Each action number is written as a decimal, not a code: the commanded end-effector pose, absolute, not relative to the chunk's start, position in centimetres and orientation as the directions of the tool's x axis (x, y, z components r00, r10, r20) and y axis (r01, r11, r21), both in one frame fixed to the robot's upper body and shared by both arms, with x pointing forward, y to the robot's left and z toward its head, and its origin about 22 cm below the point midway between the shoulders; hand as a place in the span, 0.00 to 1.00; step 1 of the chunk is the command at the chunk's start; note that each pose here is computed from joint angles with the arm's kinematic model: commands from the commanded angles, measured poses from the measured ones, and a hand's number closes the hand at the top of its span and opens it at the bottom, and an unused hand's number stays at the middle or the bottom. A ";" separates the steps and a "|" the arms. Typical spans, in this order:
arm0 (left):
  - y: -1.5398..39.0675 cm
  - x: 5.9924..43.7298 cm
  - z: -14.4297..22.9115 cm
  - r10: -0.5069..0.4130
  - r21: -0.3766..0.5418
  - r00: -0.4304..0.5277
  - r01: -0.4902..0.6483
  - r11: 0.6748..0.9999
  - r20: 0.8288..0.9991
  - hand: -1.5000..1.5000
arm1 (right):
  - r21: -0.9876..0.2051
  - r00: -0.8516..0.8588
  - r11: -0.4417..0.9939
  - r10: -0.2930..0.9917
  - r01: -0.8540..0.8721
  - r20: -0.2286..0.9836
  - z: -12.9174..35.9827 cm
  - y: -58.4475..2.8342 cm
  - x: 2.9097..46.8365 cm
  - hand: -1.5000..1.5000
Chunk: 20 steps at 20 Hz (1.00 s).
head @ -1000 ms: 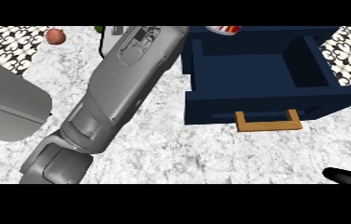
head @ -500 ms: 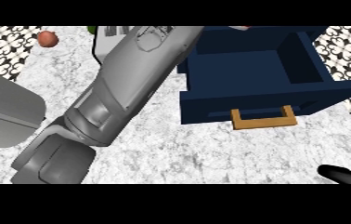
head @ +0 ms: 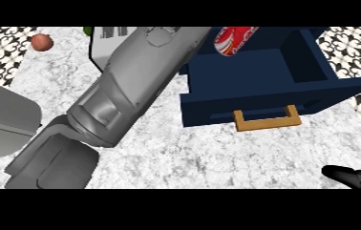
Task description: Pick up the can, place it into the drawer and close the drawer
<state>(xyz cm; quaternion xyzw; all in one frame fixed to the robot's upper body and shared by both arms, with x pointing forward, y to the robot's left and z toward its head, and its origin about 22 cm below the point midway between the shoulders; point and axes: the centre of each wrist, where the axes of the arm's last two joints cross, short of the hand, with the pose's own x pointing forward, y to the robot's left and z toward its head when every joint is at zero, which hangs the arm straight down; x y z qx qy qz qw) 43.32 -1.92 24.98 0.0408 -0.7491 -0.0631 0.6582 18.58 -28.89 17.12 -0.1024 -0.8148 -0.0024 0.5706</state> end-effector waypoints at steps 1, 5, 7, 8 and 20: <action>-2.3 43.1 25.2 -0.144 0.144 -0.111 -0.013 0.990 0.983 0.00 | -0.127 -0.321 0.976 0.179 0.178 0.930 16.7 -29.1 19.5 0.00; -2.0 43.5 24.9 -0.161 0.154 -0.147 -0.057 0.986 0.976 0.00 | -0.215 -0.385 0.963 0.262 0.162 0.885 18.0 -28.2 19.3 0.00; -1.6 43.6 24.0 -0.114 0.110 -0.129 -0.040 0.993 0.985 0.00 | -0.247 -0.400 0.956 0.290 0.157 0.869 18.4 -28.3 19.8 0.00; -2.1 43.5 25.3 -0.120 0.116 -0.135 -0.037 0.993 0.984 0.00 | -0.277 -0.390 0.950 0.311 0.142 0.867 18.4 -28.0 19.6 0.00; -2.1 43.5 26.0 -0.011 0.008 -0.149 -0.022 1.000 0.989 0.00 | -0.638 -0.401 0.735 0.669 0.231 0.626 17.8 -26.6 24.1 0.00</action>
